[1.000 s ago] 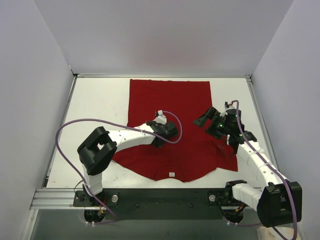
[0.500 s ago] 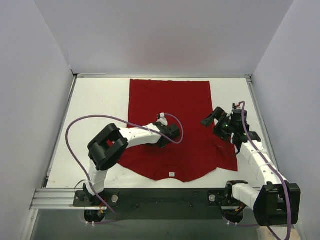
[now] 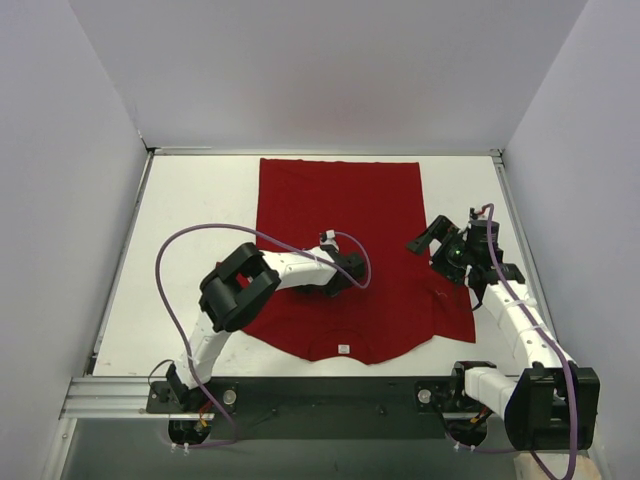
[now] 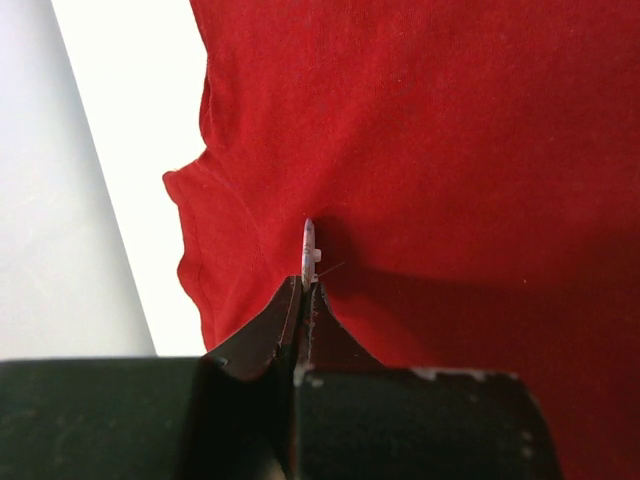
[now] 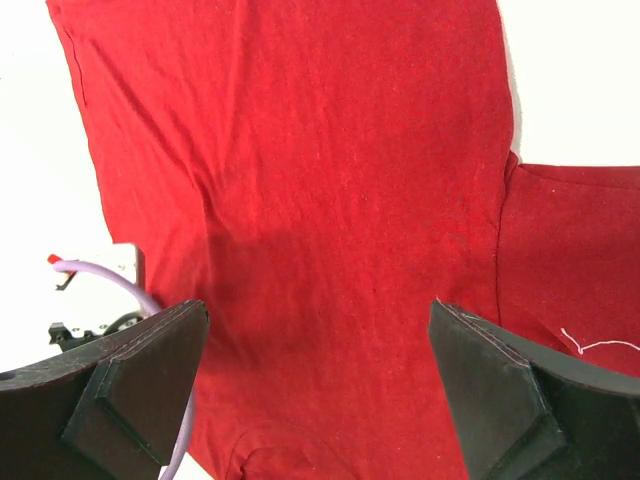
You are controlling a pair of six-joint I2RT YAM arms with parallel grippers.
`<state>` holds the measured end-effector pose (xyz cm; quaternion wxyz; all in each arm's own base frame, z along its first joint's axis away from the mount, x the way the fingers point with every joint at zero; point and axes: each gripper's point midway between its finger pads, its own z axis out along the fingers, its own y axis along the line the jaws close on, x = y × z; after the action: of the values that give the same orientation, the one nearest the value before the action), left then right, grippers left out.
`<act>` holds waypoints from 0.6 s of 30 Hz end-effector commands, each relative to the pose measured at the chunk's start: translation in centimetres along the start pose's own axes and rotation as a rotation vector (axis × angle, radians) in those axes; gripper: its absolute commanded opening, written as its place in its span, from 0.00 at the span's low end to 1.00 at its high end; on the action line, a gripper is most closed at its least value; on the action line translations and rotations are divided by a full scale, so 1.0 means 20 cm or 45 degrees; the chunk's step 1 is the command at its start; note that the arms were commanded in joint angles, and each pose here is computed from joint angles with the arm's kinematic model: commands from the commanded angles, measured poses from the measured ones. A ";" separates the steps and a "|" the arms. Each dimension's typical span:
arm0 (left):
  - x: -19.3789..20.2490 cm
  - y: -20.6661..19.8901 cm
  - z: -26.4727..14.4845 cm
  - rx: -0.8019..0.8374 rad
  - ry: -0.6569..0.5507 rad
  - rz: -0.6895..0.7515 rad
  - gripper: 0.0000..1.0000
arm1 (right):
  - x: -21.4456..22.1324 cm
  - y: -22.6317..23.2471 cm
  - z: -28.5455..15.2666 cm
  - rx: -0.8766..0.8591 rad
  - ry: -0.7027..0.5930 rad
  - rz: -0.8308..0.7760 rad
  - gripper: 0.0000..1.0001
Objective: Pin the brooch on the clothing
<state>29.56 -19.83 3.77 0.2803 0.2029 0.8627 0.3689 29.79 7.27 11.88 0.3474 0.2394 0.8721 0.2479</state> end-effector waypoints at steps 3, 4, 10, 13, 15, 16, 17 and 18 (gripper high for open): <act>-0.04 0.05 0.00 -0.088 0.002 0.024 0.00 | -0.06 0.01 -0.02 -0.006 -0.021 -0.002 1.00; -0.04 0.04 0.00 -0.093 0.009 0.039 0.00 | -0.06 0.00 -0.02 -0.003 -0.021 0.004 1.00; -0.03 0.00 0.00 -0.094 0.035 0.087 0.00 | -0.08 -0.01 -0.03 0.005 -0.028 0.007 1.00; -0.02 -0.04 0.01 -0.089 0.048 0.108 0.00 | -0.09 -0.03 -0.03 0.011 -0.031 0.019 1.00; -0.02 -0.06 0.00 -0.090 0.050 0.125 0.00 | -0.10 -0.06 -0.03 0.022 -0.033 0.031 1.00; -0.02 -0.07 0.00 -0.095 0.051 0.138 0.00 | -0.10 -0.06 -0.03 0.020 -0.035 0.033 1.00; -0.02 -0.08 0.00 -0.101 0.050 0.149 0.00 | -0.11 -0.08 -0.04 0.029 -0.041 0.044 1.00; -0.02 -0.08 -0.01 -0.108 0.056 0.154 0.00 | -0.12 -0.09 -0.04 0.035 -0.041 0.051 1.00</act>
<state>29.83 -20.16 3.02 0.2484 0.2349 0.8382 0.4249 30.03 4.99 11.69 0.3511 0.2633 0.8665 0.2378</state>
